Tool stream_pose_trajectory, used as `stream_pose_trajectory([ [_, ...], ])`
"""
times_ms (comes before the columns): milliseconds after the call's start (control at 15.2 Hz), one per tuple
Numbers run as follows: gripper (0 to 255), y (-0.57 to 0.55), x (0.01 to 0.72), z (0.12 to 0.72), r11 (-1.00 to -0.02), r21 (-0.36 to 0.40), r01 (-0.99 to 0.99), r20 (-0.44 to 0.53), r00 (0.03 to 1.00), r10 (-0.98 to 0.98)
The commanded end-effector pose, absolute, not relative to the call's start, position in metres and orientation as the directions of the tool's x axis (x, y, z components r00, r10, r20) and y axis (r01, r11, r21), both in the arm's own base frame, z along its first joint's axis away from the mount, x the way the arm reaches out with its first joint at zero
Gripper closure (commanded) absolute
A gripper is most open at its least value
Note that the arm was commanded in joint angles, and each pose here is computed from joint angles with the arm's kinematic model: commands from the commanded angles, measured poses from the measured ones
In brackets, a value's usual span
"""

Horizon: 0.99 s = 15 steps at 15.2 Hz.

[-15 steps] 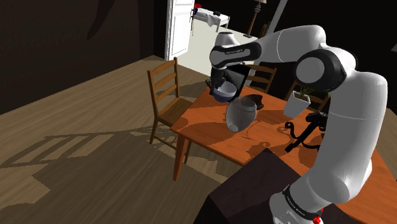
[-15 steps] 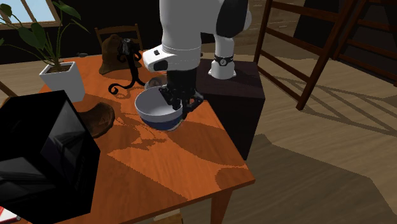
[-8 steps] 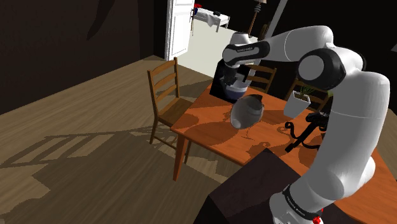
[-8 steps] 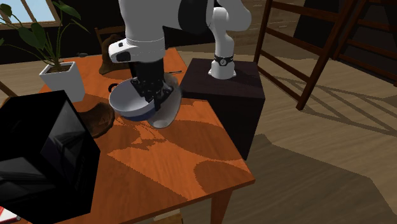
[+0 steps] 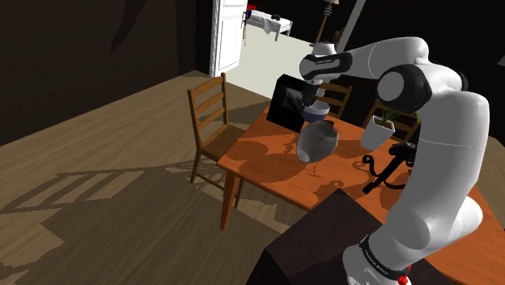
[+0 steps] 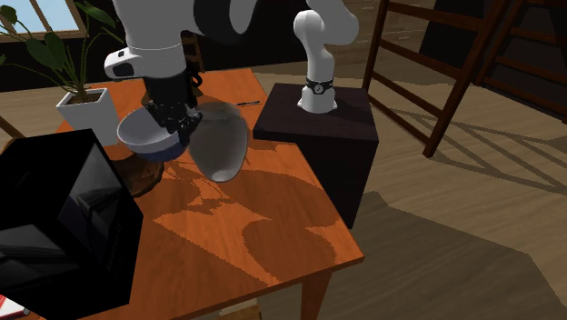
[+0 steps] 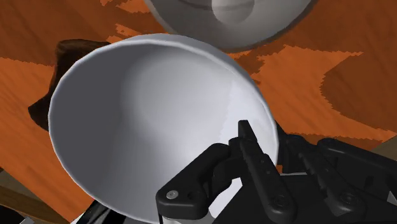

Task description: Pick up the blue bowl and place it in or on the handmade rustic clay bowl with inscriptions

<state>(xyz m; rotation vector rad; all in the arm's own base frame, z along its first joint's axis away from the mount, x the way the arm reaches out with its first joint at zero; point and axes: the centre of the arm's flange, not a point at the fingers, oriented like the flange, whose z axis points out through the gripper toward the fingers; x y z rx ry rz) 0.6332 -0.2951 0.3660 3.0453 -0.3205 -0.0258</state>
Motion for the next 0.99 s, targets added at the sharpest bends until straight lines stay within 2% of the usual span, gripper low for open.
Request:
stream_pose_trajectory([
  [0, 255, -0.319, 0.629, 0.368, -0.975, 0.080, -0.206, -0.010, 0.978, -0.208],
  [792, 255, -0.481, 0.596, 0.378, -0.975, 0.080, -0.206, -0.010, 0.978, -0.208],
  [924, 255, -0.481, 0.596, 0.367, -0.975, 0.080, -0.206, -0.010, 0.978, -0.208],
])
